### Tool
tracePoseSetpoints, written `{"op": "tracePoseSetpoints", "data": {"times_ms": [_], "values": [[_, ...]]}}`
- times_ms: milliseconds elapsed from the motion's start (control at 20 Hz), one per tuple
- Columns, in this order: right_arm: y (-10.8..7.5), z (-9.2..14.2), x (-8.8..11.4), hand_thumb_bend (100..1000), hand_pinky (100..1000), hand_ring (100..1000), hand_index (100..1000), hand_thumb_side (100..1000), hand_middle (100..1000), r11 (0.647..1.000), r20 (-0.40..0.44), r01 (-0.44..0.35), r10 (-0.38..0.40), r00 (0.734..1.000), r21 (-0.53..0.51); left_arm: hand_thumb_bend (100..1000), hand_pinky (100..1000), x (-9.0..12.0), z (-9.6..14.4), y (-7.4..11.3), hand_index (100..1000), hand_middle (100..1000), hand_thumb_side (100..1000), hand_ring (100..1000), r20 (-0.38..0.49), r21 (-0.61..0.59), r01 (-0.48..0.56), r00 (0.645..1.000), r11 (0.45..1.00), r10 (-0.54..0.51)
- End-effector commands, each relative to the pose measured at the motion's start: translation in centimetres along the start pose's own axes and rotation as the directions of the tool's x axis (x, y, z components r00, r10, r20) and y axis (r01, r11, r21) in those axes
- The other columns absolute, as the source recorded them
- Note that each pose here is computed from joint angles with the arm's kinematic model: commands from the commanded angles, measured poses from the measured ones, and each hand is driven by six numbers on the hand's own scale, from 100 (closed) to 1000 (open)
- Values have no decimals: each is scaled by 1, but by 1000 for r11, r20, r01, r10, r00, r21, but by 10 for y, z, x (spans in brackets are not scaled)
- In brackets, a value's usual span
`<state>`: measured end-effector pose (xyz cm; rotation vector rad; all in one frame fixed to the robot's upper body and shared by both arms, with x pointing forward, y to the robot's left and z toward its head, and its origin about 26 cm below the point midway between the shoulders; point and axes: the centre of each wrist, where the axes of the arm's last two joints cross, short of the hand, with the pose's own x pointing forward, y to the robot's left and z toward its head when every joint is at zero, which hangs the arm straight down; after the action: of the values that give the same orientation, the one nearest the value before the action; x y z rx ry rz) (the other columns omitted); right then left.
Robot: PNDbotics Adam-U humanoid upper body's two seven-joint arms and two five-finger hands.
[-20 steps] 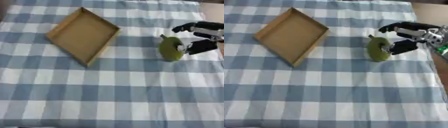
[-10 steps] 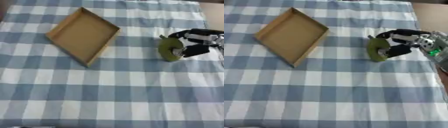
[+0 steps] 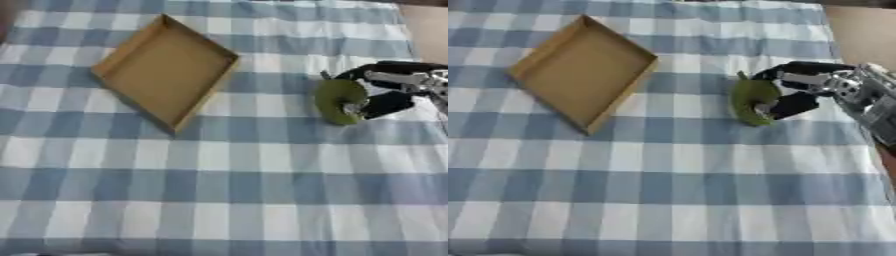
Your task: Pick up objects on the table and place them in the box.
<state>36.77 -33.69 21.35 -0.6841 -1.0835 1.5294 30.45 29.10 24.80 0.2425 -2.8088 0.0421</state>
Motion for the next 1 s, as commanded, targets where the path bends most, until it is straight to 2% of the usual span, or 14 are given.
{"op": "tracePoseSetpoints", "data": {"times_ms": [50, 100, 150, 400, 550, 1000], "values": [[-3, 1, -6, 226, 963, 1000, 964, 373, 842, 999, -30, -37, 37, 999, 24, 100, 680, 5, -7, 0, 772, 541, 559, 582, 32, -11, -4, 999, 1000, 5], [-3, 1, -6, 240, 961, 1000, 960, 342, 837, 999, -32, -40, 41, 999, 28, 100, 680, 5, -7, 0, 772, 541, 559, 582, 32, -11, -5, 999, 1000, 5], [-4, 0, -6, 251, 951, 996, 940, 242, 814, 999, -34, -41, 42, 999, 28, 100, 680, 5, -7, 0, 772, 541, 559, 582, 32, -11, -4, 999, 1000, 5], [-9, 0, 0, 173, 905, 955, 845, 100, 698, 1000, -41, -19, 18, 999, -21, 100, 680, 5, -7, 0, 771, 541, 561, 583, 31, -10, -5, 999, 1000, 5], [-12, 1, 5, 115, 868, 913, 744, 100, 581, 997, -27, -9, 7, 1000, -71, 100, 680, 5, -7, 0, 771, 541, 563, 583, 31, -10, -5, 1000, 1000, 5], [-15, 5, 15, 100, 796, 821, 618, 100, 476, 979, 22, 41, -37, 999, -200, 100, 680, 5, -7, 0, 771, 542, 567, 583, 27, -11, -4, 1000, 1000, 4]]}}
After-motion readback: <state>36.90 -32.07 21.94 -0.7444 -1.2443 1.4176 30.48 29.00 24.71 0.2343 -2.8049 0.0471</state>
